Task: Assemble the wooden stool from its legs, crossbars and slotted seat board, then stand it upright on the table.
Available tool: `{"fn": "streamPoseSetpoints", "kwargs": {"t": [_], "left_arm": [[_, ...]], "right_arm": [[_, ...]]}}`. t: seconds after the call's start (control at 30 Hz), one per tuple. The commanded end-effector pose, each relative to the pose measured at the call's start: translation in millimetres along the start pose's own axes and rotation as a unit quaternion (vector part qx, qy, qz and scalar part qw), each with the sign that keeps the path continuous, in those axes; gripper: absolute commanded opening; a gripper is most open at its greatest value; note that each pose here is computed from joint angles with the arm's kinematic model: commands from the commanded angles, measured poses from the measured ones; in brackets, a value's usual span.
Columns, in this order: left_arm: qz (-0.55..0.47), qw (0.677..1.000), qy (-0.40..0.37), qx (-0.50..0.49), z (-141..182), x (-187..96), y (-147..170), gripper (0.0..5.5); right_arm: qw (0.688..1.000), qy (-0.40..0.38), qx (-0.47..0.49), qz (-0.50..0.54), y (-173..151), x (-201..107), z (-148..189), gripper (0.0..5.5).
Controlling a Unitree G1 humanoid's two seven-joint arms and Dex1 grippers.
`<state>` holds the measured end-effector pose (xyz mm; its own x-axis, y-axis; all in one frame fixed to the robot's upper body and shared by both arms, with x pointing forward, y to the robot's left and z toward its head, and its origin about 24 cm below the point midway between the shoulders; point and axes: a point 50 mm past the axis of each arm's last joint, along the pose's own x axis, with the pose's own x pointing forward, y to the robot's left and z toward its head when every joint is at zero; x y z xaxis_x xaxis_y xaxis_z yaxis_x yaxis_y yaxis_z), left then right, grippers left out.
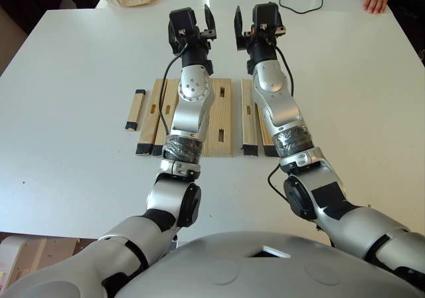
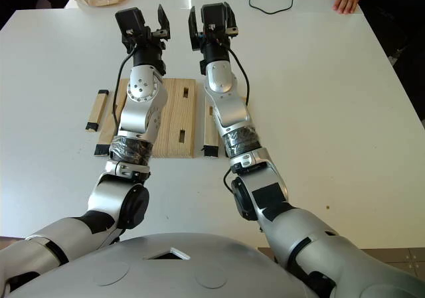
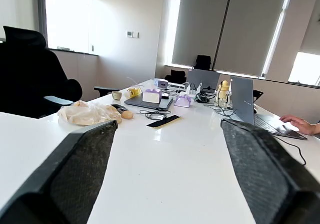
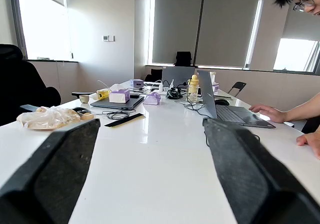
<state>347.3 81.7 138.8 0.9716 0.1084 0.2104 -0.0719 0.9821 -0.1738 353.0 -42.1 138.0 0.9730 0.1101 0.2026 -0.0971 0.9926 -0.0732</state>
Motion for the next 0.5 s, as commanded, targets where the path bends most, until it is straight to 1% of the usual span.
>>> {"fn": "streamPoseSetpoints", "kwargs": {"t": [0.03, 0.23, 0.33, 0.5], "left_arm": [[-0.016, 1.0, 0.015, -0.01, -3.3, -0.9, -13.3, 3.85], [-0.012, 0.998, -0.005, 0.06, -0.3, 0.1, -14.3, 3.85], [-0.008, 0.998, -0.003, 0.062, -0.5, 0.4, -11.8, 3.85], [-0.028, 0.997, -0.008, 0.072, 1.2, 0.5, -13.5, 3.85]], "right_arm": [[1.0, 0.006, -0.014, 0.005, 6.9, -4.4, -0.3, 3.81], [1.0, 0.003, -0.025, -0.007, 9.1, -6.0, 0.1, 3.81], [1.0, 0.009, -0.015, -0.024, 6.6, -6.3, -1.6, 3.81], [0.999, 0.01, -0.026, -0.017, 5.9, -6.0, -4.0, 3.81]]}}
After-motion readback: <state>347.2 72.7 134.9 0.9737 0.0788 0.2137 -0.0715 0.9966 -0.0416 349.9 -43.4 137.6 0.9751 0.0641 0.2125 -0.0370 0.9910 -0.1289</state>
